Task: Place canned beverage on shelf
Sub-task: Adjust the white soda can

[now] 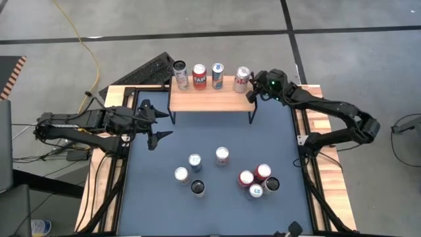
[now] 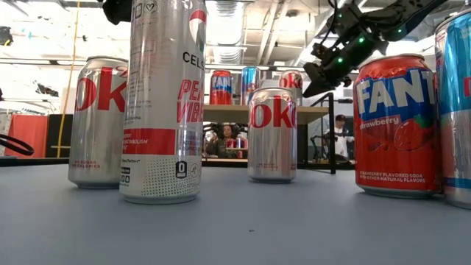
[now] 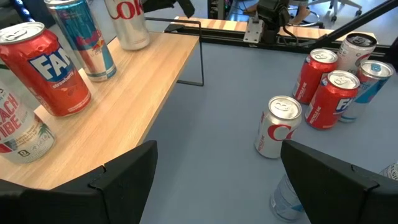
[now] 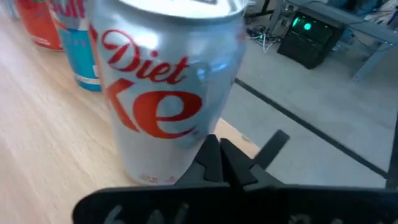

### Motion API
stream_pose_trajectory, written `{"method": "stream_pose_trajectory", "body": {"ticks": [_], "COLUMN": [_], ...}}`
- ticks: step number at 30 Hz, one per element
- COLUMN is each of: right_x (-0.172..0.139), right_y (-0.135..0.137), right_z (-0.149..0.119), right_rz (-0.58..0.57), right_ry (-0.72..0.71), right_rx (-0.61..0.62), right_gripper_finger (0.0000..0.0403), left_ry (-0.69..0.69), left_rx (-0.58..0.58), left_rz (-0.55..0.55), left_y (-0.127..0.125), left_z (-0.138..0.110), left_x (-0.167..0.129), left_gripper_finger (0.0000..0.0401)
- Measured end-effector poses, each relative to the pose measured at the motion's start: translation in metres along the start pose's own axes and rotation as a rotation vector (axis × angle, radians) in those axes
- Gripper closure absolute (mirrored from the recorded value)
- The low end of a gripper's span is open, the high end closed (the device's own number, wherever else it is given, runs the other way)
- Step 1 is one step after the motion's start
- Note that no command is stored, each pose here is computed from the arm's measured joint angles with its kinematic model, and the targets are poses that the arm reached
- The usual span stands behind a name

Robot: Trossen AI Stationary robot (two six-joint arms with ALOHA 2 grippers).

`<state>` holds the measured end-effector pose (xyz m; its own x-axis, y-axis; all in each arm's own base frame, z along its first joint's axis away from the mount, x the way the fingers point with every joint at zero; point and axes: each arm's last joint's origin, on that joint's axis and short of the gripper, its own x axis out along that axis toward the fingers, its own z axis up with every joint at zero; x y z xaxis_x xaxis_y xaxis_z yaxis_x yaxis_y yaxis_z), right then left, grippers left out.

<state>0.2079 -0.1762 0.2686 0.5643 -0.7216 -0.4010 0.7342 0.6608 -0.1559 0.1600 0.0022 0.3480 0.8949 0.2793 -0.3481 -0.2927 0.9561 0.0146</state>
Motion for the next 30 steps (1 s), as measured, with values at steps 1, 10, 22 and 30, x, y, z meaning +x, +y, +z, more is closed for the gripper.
{"method": "stream_pose_trajectory", "body": {"ticks": [1,10,22,30], "right_x": [0.0,-0.015,-0.024,-0.021], "right_y": [-0.001,-0.008,0.005,0.01], "right_z": [0.0,0.026,0.019,0.02], "right_rz": [-0.004,-0.018,0.038,0.051], "right_ry": [0.0,-0.086,0.005,-0.017], "right_rx": [0.001,-0.005,-0.019,-0.03], "right_gripper_finger": [0.0403,0.0403,0.0403,0.0403], "left_ry": [0.0,0.0,0.0,0.0], "left_rx": [0.0,0.0,0.01,0.019], "left_rz": [0.0,0.0,0.001,0.004], "left_y": [0.0,0.0,0.0,0.0], "left_z": [0.0,0.0,0.0,0.0], "left_x": [0.0,0.0,0.0,0.0], "left_gripper_finger": [0.0069,0.0069,0.0069,0.0069]}}
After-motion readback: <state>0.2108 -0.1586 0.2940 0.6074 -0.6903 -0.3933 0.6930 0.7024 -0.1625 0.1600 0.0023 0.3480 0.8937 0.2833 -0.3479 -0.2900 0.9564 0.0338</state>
